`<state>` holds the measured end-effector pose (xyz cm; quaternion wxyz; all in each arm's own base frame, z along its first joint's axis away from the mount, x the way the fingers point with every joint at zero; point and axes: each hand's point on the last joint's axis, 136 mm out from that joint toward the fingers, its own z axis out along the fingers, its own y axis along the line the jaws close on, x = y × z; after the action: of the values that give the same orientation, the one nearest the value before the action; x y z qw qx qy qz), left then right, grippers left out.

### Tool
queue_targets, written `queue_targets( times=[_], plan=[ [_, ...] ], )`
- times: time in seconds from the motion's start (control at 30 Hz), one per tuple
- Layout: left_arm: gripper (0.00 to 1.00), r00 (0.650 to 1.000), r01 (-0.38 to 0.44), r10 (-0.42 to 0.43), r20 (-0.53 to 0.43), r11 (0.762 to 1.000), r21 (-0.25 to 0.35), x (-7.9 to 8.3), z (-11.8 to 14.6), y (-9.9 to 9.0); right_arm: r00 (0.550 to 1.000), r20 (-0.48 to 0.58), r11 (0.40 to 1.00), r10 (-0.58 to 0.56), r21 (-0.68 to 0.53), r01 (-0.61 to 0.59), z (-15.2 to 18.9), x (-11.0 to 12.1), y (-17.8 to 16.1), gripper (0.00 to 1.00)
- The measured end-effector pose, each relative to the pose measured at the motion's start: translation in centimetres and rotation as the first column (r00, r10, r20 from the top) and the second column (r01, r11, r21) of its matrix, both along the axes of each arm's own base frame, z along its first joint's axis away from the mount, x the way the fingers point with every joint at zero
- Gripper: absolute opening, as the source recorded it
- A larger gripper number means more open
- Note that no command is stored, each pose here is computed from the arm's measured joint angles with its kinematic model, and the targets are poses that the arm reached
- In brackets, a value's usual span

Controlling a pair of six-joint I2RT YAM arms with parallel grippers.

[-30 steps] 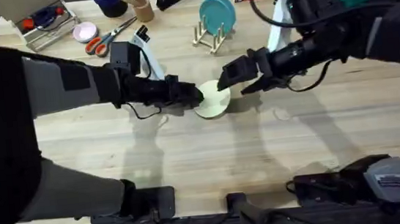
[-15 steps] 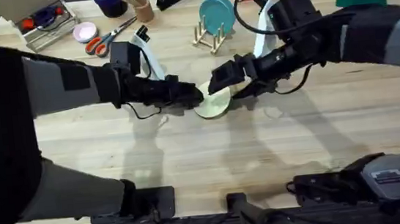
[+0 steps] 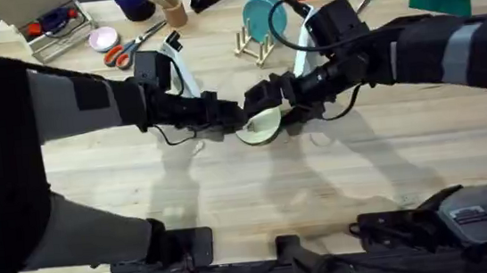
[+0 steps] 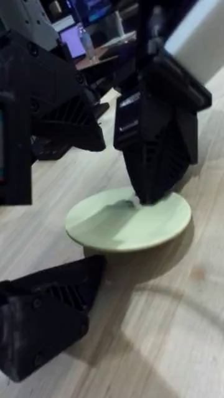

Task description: Pick up the plates from the table one by one and place each into a slot on the dish rack.

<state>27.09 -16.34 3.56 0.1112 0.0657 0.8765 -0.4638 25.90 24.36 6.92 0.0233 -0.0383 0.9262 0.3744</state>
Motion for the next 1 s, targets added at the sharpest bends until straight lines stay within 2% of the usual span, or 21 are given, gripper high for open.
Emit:
queue_targets(
  times=[0.17,0.27,0.4,0.53,0.57,0.63,1.0],
  plan=[
    [0.041,1.0,0.0,0.0,0.0,1.0,0.0,0.0,0.0,0.0,1.0,0.002,0.999,-0.027,-0.037,0.027,-0.6,0.4,-0.3,0.939],
    [0.041,1.0,0.0,0.0,0.0,1.0,0.0,0.0,0.0,0.0,0.999,0.019,0.998,-0.041,-0.045,0.041,-0.7,0.8,-0.4,0.852],
    [0.041,1.0,0.0,0.0,0.0,1.0,0.0,0.0,0.0,0.0,0.998,0.036,0.998,-0.05,-0.044,0.052,-0.6,1.3,-0.3,0.588],
    [0.041,1.0,-0.005,0.005,-0.001,1.0,-0.001,0.1,0.0,0.1,0.997,0.037,0.995,-0.068,-0.069,0.071,-1.0,1.5,-0.8,0.143],
    [0.041,1.0,-0.006,0.006,-0.001,1.0,-0.001,0.1,0.0,0.2,0.997,0.034,0.995,-0.07,-0.068,0.073,-1.0,1.5,-0.9,0.074],
    [0.041,1.0,-0.007,0.007,0.0,1.0,-0.004,0.1,0.1,0.2,0.997,0.035,0.996,-0.072,-0.058,0.074,-0.8,1.5,-0.8,0.04],
    [0.04,1.0,-0.005,0.005,-0.001,1.0,-0.013,0.1,0.2,0.1,0.997,0.034,0.996,-0.072,-0.053,0.073,-0.7,1.5,-0.8,0.031]
  ],
)
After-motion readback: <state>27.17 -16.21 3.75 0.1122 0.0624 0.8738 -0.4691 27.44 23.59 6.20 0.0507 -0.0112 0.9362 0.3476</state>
